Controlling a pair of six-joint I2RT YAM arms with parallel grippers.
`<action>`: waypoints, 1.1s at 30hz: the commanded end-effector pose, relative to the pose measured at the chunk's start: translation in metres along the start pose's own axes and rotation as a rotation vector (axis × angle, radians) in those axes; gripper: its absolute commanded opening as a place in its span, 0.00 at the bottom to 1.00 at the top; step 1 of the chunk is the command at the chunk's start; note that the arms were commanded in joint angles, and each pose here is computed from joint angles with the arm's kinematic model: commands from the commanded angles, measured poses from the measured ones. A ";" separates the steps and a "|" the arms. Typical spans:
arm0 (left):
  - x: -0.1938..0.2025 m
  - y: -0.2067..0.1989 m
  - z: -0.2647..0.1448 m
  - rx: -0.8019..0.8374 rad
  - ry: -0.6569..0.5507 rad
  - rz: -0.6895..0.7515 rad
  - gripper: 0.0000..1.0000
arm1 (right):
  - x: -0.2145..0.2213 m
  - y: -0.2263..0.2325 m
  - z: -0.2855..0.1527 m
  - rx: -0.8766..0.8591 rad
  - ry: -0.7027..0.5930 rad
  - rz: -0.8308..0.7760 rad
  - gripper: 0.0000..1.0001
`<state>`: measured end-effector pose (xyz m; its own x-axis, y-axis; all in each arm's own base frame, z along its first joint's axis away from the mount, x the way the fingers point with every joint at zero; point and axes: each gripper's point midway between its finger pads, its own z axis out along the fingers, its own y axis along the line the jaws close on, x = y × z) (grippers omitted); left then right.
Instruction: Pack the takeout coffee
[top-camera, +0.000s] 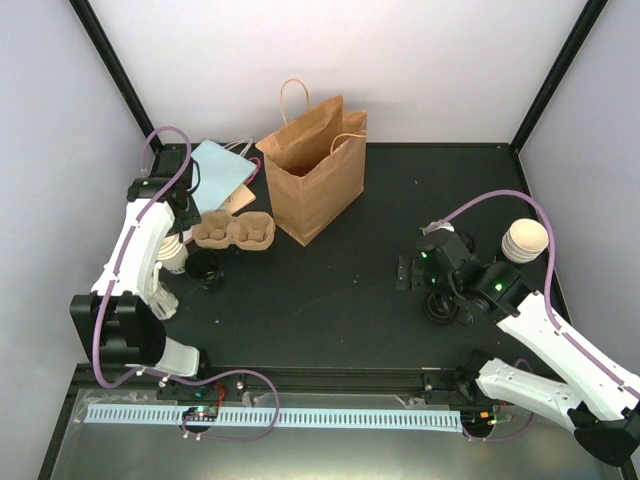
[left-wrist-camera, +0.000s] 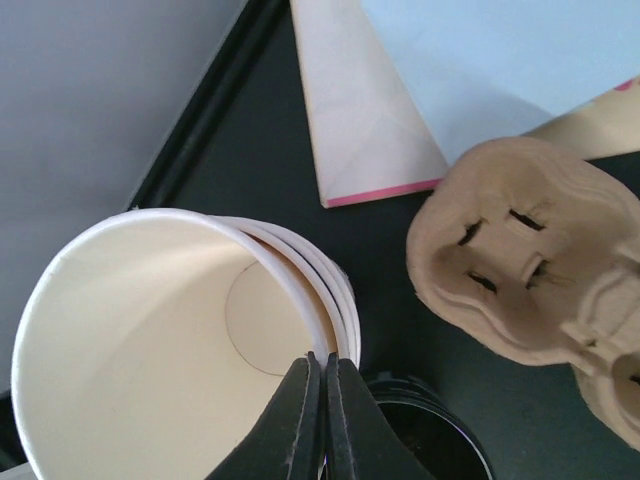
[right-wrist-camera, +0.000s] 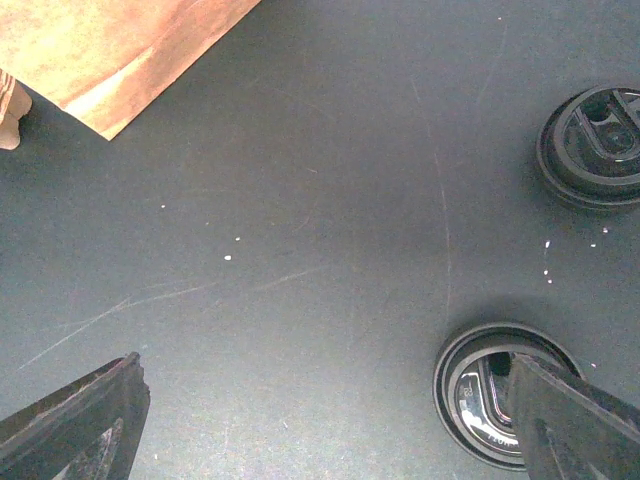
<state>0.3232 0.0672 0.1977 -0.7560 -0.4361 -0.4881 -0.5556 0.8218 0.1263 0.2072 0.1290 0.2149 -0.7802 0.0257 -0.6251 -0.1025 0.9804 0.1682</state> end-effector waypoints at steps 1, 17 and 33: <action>-0.014 0.016 -0.010 -0.103 -0.082 -0.004 0.01 | 0.001 -0.007 0.000 0.028 -0.010 0.010 1.00; -0.023 0.005 -0.009 -0.051 -0.074 0.012 0.02 | 0.005 -0.011 -0.001 0.034 -0.004 0.012 1.00; -0.031 -0.001 -0.018 0.022 -0.091 0.025 0.02 | 0.005 -0.009 0.000 0.027 -0.004 0.009 1.00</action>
<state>0.3363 0.0666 0.2032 -0.7610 -0.4041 -0.5075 -0.5227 0.8453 0.1106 0.2027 0.1246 0.2098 -0.7875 0.0185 -0.6160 -0.0999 0.9825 0.1572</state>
